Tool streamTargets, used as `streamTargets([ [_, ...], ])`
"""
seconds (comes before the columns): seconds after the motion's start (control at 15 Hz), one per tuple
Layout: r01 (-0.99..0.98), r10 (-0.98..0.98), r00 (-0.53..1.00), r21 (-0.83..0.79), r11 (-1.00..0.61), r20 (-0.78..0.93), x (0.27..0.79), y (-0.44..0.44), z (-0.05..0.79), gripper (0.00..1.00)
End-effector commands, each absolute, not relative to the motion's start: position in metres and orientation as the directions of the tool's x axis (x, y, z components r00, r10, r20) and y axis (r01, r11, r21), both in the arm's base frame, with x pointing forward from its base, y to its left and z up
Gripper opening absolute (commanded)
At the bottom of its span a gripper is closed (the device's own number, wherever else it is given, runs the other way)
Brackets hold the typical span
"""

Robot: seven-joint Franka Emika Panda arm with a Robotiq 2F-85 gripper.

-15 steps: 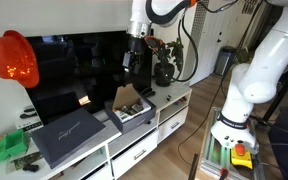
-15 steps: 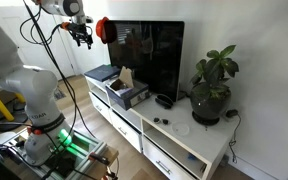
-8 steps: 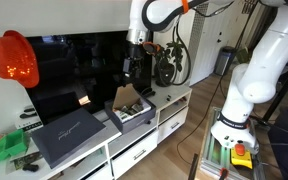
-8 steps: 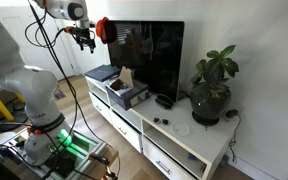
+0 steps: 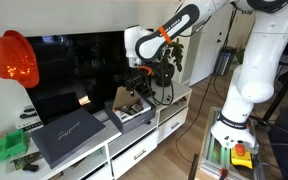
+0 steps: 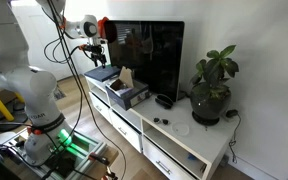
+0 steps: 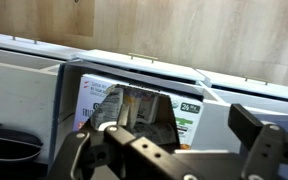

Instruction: Pick up one sachet from the white box and put it on the tv stand

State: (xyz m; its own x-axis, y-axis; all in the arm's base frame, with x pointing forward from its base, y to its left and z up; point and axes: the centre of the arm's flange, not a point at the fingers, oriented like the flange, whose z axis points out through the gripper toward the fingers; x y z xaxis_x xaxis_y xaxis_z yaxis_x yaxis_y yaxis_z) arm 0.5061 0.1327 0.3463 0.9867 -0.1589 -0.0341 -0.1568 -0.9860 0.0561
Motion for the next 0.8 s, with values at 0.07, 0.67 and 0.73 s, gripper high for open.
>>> streamTargets([
  [0.07, -0.296, -0.286, 0.955, 0.182, -0.938, 0.079, 0.526, 0.120, 0.308, 1.00],
  [0.67, -0.423, -0.412, 0.906, 0.266, -0.866, 0.100, 0.556, 0.095, 0.258, 1.00],
  [0.73, -0.422, -0.411, 0.906, 0.277, -0.863, 0.100, 0.560, 0.092, 0.253, 1.00],
])
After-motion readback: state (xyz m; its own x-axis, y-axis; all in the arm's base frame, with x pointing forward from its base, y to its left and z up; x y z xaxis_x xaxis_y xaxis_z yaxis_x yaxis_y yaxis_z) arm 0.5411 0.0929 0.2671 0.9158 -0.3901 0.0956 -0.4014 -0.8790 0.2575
